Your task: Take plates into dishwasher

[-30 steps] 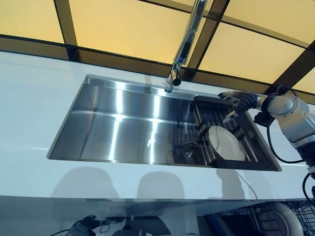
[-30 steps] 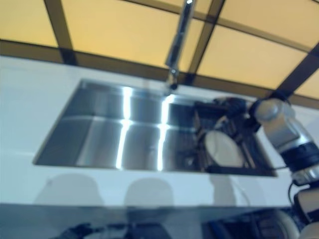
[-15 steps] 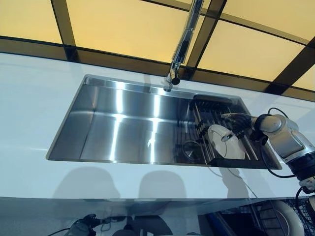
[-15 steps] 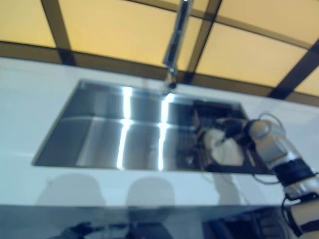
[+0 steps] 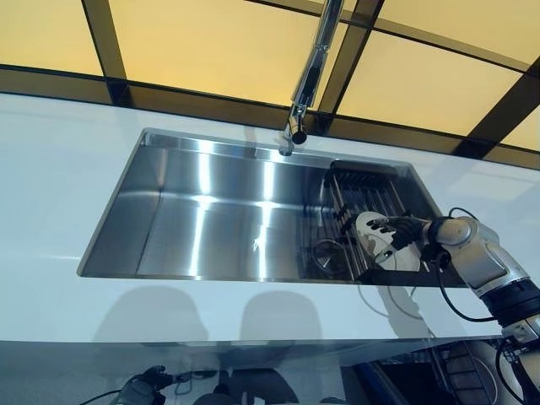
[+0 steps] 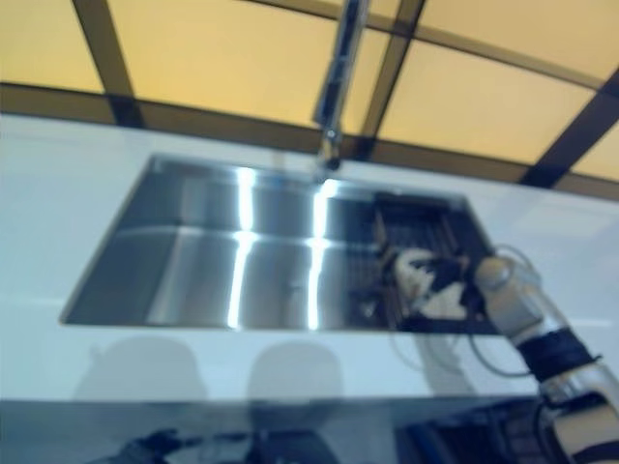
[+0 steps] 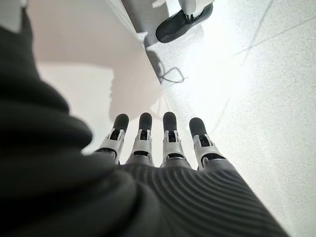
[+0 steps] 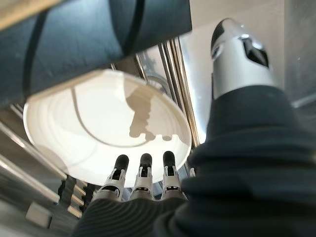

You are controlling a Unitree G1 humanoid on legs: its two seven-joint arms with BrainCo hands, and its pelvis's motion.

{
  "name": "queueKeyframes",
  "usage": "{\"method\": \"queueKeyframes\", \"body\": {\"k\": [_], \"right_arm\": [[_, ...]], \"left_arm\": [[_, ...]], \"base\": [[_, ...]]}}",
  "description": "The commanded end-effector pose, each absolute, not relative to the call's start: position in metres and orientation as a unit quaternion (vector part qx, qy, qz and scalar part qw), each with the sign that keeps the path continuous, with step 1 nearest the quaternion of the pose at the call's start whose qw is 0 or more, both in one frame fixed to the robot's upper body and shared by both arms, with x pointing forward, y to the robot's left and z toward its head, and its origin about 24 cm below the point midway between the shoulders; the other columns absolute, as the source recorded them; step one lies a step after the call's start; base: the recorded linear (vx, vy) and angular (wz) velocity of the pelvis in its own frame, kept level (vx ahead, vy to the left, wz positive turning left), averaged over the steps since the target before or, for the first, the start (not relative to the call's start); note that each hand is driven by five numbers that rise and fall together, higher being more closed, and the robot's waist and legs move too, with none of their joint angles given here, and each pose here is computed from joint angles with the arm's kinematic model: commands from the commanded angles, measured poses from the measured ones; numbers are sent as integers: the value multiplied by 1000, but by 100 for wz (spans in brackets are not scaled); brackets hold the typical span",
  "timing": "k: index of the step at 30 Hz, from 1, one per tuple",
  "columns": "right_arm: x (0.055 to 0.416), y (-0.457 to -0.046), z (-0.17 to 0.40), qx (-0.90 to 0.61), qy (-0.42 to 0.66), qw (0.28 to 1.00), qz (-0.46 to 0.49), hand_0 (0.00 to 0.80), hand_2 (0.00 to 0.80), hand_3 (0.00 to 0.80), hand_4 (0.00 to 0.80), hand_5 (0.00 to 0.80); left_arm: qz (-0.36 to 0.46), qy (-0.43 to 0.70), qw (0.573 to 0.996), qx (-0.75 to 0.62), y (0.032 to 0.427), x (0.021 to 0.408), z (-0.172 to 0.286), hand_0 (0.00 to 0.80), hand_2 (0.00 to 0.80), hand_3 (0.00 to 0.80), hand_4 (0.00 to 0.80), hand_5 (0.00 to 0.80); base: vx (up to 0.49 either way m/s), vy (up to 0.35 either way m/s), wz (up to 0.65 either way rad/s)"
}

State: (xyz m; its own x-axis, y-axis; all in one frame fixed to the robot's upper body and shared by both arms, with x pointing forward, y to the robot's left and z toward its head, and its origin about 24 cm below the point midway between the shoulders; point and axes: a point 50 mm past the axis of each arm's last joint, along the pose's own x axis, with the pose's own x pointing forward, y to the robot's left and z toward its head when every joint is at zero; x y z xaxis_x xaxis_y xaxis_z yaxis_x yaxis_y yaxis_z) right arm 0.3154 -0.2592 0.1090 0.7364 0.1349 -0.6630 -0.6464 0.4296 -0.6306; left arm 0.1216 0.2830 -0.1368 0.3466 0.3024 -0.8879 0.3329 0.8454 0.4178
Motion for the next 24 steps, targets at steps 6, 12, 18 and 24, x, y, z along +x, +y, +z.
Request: {"method": "queueKeyframes", "body": {"k": [6, 12, 18, 24], "right_arm": [[321, -254, 135, -496, 227, 808, 220, 0, 0, 0, 0, 0], [320, -253, 124, -488, 246, 810, 213, 0, 0, 0, 0, 0], [322, -255, 123, -492, 238, 819, 176, 0, 0, 0, 0, 0], [324, -257, 128, -488, 221, 832, 144, 0, 0, 0, 0, 0]], "left_arm": [[-10, 552, 793, 257, 267, 138, -137, 0, 0, 0, 0, 0], [-8, 552, 794, 254, 265, 138, -138, 0, 0, 0, 0, 0], [-7, 553, 795, 250, 264, 138, -138, 0, 0, 0, 0, 0], [-8, 554, 795, 249, 262, 137, -139, 0, 0, 0, 0, 0]], "base": [[1, 2, -4], [0, 0, 0], [0, 0, 0], [0, 0, 0]]}}
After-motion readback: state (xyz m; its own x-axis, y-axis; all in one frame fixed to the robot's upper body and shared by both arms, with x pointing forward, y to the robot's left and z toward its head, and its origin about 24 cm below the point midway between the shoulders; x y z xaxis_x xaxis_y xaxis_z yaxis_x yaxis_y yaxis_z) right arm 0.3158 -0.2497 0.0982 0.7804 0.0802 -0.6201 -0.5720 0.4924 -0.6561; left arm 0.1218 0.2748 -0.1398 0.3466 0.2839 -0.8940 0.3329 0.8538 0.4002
